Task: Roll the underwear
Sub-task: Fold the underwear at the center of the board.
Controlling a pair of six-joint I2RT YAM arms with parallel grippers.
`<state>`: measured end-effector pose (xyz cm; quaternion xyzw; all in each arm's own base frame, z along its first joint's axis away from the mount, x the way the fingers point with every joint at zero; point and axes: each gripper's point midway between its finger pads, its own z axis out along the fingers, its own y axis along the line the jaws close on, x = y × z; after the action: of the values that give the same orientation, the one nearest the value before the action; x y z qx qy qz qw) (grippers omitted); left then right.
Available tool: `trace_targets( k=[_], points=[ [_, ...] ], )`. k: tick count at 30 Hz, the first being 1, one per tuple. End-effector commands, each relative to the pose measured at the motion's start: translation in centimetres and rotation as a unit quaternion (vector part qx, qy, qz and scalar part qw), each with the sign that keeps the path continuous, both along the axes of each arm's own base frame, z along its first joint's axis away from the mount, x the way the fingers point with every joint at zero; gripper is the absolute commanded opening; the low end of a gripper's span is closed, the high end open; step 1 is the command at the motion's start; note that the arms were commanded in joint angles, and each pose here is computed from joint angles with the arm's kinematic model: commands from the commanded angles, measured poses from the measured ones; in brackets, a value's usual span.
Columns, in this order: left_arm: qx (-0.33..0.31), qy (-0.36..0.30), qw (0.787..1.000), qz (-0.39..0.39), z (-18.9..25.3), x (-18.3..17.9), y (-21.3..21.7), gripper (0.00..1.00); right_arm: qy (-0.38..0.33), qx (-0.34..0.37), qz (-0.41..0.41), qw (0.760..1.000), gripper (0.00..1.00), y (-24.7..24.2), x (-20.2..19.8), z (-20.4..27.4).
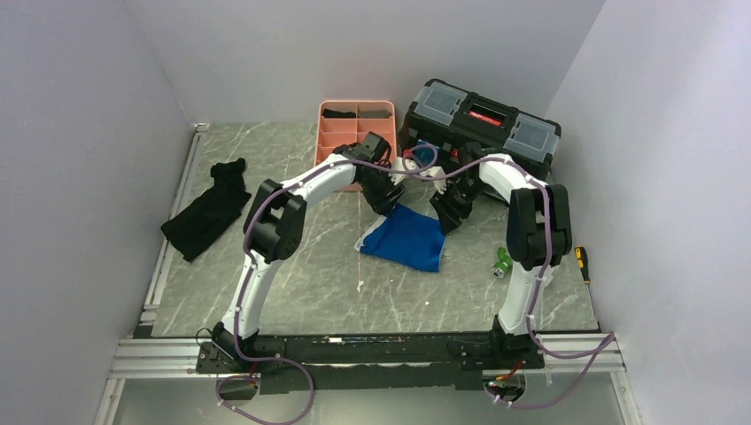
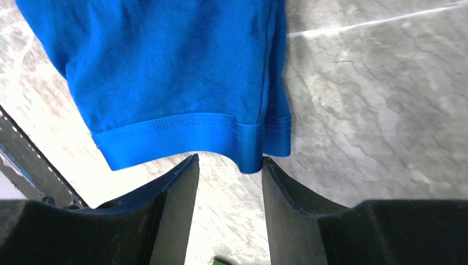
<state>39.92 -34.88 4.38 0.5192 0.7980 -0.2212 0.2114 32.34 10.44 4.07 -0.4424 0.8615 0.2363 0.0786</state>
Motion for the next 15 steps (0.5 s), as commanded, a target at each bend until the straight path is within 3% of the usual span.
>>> trace_targets(
  k=[1, 10, 15],
  points=[
    [-0.039, -0.066, 0.997, 0.004, 5.9, 1.1, -1.1, 0.61, -0.055, 0.015, -0.039, 0.998, 0.49, 0.1, 1.6, 3.0],
    [-0.065, -0.083, 0.994, 0.036, 9.3, 0.4, -0.2, 0.70, -0.067, 0.065, -0.053, 0.994, 0.47, 1.2, 1.2, 5.6],
    [-0.085, -0.057, 0.991, 0.081, 9.1, -1.2, 2.1, 0.79, -0.044, 0.113, -0.045, 0.992, 0.45, 2.8, 0.6, 5.2]
  ],
)
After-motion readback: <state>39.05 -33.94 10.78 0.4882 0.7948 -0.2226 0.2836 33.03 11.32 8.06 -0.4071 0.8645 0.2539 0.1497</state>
